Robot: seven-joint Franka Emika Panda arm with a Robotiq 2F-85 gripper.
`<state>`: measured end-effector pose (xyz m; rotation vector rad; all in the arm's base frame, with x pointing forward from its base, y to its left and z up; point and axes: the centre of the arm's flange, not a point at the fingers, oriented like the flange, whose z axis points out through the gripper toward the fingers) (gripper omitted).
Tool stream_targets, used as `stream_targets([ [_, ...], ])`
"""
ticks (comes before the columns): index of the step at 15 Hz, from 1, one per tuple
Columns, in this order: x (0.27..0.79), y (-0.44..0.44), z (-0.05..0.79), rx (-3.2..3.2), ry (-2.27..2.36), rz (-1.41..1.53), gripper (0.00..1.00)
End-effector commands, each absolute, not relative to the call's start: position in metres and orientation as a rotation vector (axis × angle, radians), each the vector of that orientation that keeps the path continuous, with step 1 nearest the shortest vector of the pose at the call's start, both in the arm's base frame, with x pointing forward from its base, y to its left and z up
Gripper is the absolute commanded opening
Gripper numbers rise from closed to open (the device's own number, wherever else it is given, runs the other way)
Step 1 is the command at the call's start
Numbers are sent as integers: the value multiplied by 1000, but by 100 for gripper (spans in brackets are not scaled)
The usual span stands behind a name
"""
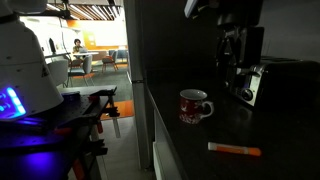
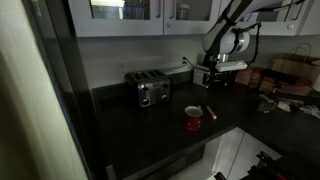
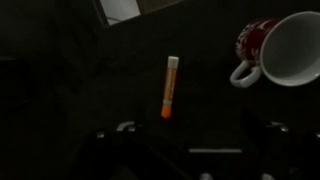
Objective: Remove the marker from the mug and put it on the counter
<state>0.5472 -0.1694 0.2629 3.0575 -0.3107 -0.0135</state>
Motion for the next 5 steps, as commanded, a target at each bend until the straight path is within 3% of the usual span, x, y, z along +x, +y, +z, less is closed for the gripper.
stream_targets([
  [1,536,-165,270,3061,-309,-16,100],
  [5,536,-163,270,3074,-299,-15,100],
])
